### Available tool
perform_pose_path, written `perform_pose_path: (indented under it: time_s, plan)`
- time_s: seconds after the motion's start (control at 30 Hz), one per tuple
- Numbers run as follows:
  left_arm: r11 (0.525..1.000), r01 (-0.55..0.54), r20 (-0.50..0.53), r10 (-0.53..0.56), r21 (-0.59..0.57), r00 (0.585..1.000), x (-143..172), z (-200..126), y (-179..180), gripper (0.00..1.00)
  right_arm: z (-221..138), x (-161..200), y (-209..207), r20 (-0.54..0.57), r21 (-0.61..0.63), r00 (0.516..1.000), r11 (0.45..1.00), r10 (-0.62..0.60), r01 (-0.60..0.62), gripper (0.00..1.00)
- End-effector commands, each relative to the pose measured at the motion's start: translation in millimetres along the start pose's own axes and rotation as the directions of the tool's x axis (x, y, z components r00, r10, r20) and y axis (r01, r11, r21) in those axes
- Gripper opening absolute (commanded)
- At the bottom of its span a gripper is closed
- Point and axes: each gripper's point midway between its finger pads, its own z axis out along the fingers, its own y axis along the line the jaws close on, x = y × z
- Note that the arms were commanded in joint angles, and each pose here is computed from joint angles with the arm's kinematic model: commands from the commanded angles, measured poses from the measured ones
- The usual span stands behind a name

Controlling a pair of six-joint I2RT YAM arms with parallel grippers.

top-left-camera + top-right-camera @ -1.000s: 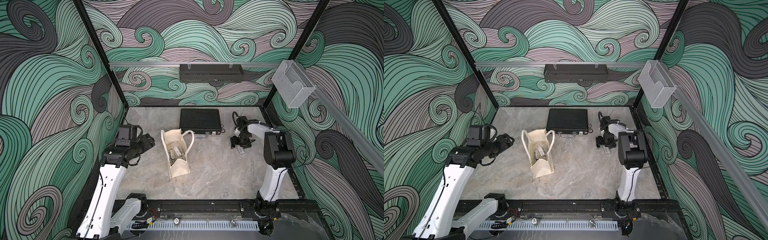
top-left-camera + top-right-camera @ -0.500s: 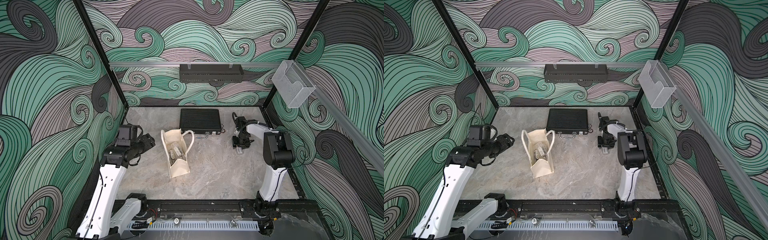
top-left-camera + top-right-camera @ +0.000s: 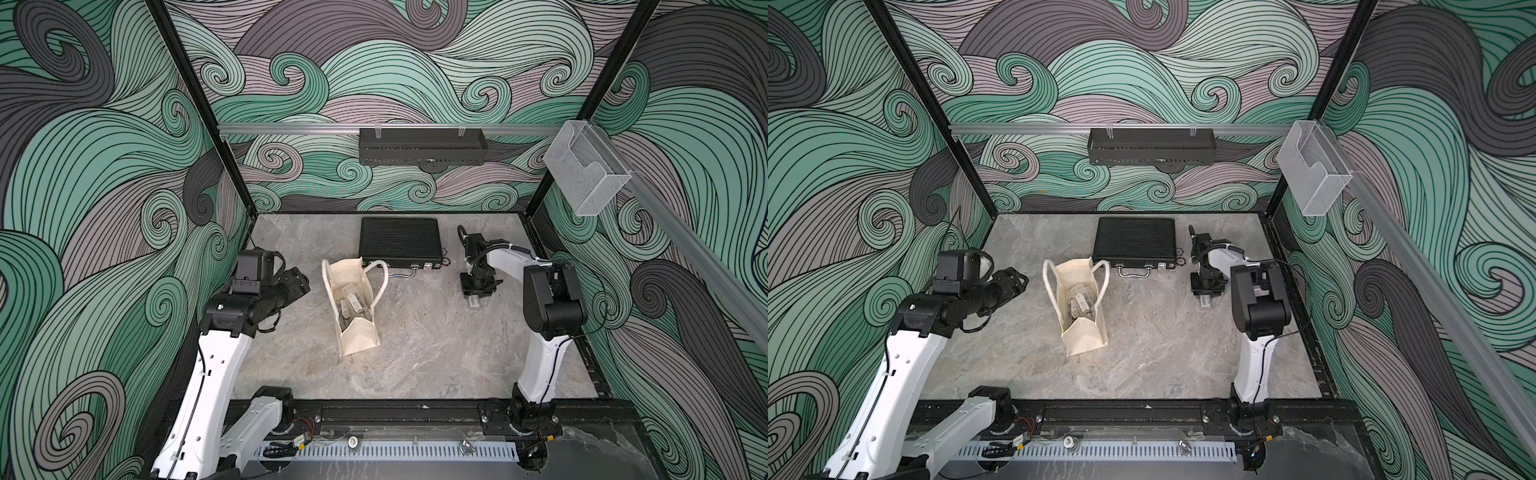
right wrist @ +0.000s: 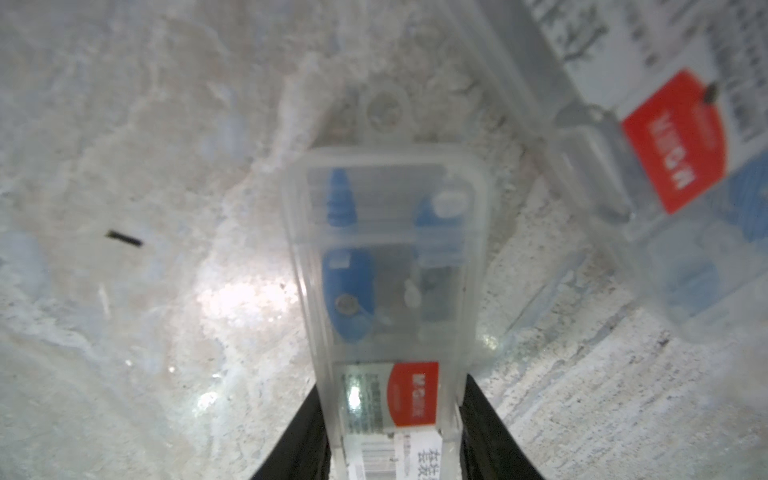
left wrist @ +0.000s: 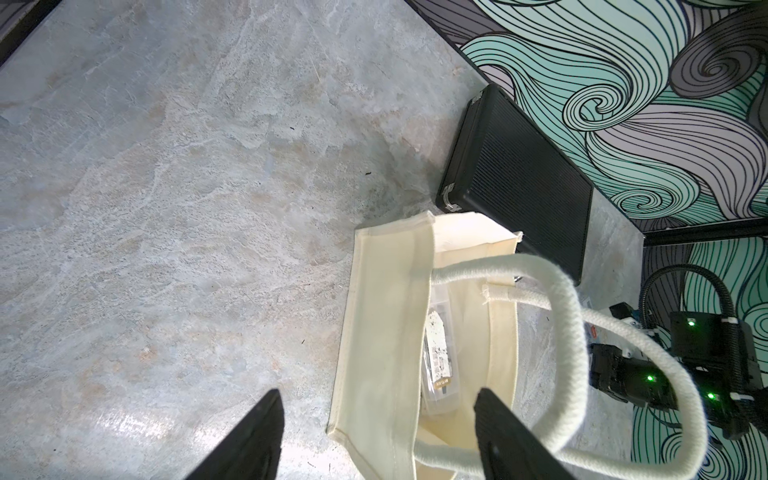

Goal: Put the compass set into the canvas bag
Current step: Pick up the compass set at the center of the board, then place the compass set in the canvas bag.

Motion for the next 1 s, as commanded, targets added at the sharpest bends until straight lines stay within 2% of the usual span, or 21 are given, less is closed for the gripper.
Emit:
perform_pose_path:
  time_s: [0.0, 0.27, 0.5, 0.77, 0.97]
  plan:
    - [1.000, -0.006, 0.031, 0.006, 0.010, 1.000, -4.7, -10.2, -3.2, 0.74, -8.1, 6.7, 5.0, 0.001, -0.007, 1.000, 1.000, -0.002, 0.002, 0.40]
    - [1.000, -0.018, 0.045, 0.017, 0.016, 0.999, -3.9, -14.7, -2.6, 0.74, -38.0, 9.9, 13.4, 0.060, -0.012, 0.998, 1.000, -0.010, 0.011, 0.39]
    - [0.999, -0.032, 0.057, 0.030, 0.024, 0.998, -5.2, -17.7, -3.8, 0.74, -109.2, 7.8, 22.6, 0.209, -0.035, 0.978, 0.999, -0.018, 0.026, 0.39]
    - [0.998, -0.040, 0.058, 0.038, 0.040, 0.998, -4.6, -19.3, -6.4, 0.74, -220.5, 5.5, 54.3, 0.445, -0.102, 0.894, 0.989, -0.054, 0.110, 0.40]
    - [0.998, -0.041, 0.061, 0.039, 0.039, 0.997, -3.5, -21.8, -5.3, 0.74, -279.1, 12.0, 96.4, 0.547, -0.103, 0.827, 0.970, -0.128, 0.219, 0.40]
